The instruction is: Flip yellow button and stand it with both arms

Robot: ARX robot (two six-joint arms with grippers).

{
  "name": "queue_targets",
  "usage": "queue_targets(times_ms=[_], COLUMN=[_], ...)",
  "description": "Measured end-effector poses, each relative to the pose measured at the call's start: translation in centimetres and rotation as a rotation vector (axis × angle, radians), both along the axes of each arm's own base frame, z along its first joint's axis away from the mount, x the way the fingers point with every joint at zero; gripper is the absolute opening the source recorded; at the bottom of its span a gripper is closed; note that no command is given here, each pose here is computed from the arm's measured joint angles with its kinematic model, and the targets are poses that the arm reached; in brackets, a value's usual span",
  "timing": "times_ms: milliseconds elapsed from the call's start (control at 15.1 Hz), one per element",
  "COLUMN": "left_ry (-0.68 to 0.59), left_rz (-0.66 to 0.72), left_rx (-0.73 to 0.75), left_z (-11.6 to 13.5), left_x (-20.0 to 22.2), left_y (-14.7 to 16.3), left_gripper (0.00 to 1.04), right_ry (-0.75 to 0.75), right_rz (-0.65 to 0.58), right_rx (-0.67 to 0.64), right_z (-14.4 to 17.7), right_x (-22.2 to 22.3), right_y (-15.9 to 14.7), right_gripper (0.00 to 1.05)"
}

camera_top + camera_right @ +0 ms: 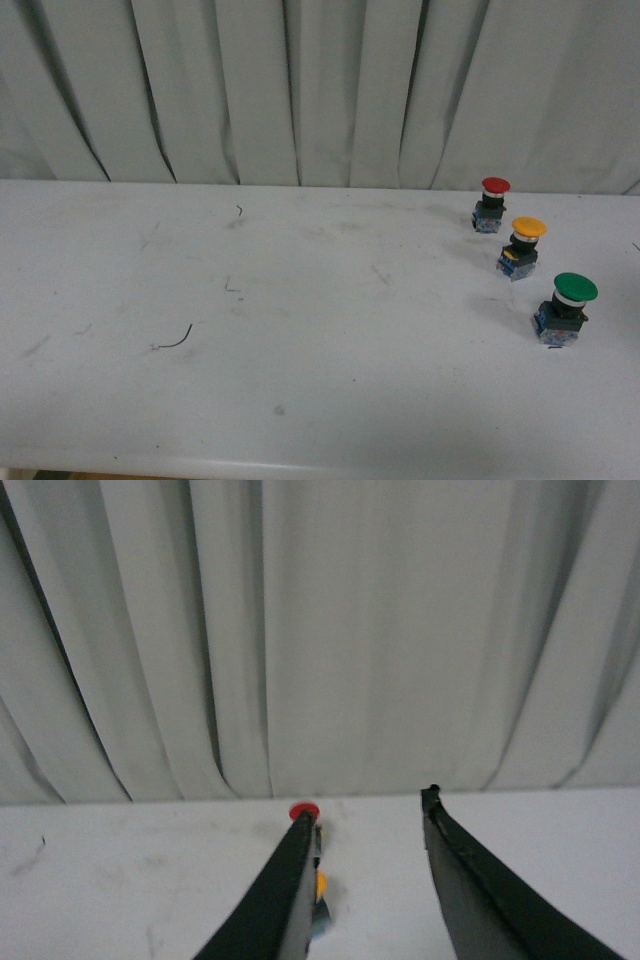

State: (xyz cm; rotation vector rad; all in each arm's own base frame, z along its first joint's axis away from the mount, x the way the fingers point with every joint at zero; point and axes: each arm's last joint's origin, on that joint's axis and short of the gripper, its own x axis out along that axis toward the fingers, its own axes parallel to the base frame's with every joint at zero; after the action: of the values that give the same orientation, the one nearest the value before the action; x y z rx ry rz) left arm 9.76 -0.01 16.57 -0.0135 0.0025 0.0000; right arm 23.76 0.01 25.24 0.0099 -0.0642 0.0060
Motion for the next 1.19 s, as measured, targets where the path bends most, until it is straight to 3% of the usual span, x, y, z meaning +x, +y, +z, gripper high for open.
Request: queue_targets(times_ms=[199,265,1192], left_ry=[0.000,0.000,0.000], left_rz=[0.000,0.000,0.000], left_rx=[0.000,0.000,0.000], left_z=[0.0,0.0,0.0], left_x=[0.0,0.0,0.0], left_y=[0.0,0.0,0.0], left_gripper=[0.98,0.98,0.98], right_ry=[0.097,0.064,0.073], right_rz=[-0.006,-0.006,-0.006], right_rx=[-0.003,-0.007,-0.007], right_z=[-4.6,-4.5,-8.6], right_x=[-3.3,-4.2,-10.6], right_y=[0.0,0.0,0.0], right_gripper=[0.04,0.02,0.02])
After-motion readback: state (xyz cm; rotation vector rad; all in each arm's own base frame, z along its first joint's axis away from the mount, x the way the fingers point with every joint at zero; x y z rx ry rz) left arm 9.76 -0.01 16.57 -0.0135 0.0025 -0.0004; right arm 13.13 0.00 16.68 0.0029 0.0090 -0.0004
